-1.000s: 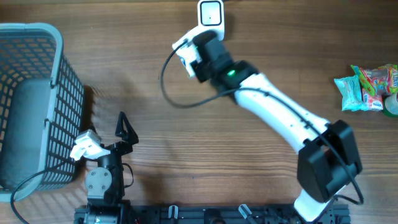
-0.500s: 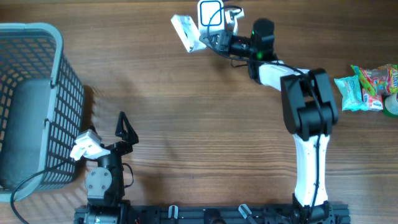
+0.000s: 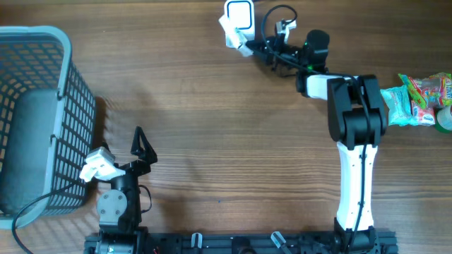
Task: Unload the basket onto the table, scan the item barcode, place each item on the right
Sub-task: 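Lift the Hansaplast pouch and hold it in front of the scanner, then carry the Hansaplast pouch to the right edge and release it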
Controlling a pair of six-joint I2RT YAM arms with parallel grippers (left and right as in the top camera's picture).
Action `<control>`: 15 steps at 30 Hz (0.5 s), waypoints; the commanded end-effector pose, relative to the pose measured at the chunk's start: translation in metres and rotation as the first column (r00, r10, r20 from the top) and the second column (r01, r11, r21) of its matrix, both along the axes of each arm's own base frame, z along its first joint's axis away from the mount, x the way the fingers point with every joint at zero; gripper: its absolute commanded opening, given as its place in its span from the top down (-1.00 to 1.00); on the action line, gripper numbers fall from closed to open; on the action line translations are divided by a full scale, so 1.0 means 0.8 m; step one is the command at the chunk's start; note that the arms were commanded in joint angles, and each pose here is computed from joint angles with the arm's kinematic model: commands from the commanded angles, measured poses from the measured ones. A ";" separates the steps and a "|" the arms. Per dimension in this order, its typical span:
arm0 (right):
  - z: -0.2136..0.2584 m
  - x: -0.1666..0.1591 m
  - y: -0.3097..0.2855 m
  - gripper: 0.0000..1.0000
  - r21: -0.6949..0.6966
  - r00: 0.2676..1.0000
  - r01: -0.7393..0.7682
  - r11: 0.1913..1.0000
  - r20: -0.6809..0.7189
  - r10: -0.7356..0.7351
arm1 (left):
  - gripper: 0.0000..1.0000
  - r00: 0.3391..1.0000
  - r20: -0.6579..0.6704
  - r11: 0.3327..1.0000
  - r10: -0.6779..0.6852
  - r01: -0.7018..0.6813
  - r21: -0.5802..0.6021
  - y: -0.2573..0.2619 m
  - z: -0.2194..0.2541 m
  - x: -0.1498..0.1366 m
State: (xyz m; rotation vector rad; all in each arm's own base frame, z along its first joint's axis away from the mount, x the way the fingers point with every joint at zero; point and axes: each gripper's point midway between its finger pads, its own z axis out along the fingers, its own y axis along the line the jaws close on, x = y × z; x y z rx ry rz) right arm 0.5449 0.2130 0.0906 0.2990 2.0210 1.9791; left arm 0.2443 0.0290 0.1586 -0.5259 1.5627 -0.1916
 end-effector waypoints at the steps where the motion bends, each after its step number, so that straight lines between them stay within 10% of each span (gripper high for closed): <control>1: 0.016 0.024 -0.012 0.91 0.007 0.997 0.054 0.998 0.048 -0.055 | -1.00 1.000 0.003 1.000 0.000 0.000 -0.003 0.000 -0.001 0.000; 15: 0.124 0.044 -0.097 0.90 -0.129 0.912 0.105 0.986 0.408 -0.044 | -1.00 1.000 0.003 1.000 0.000 0.000 -0.003 0.000 -0.001 0.000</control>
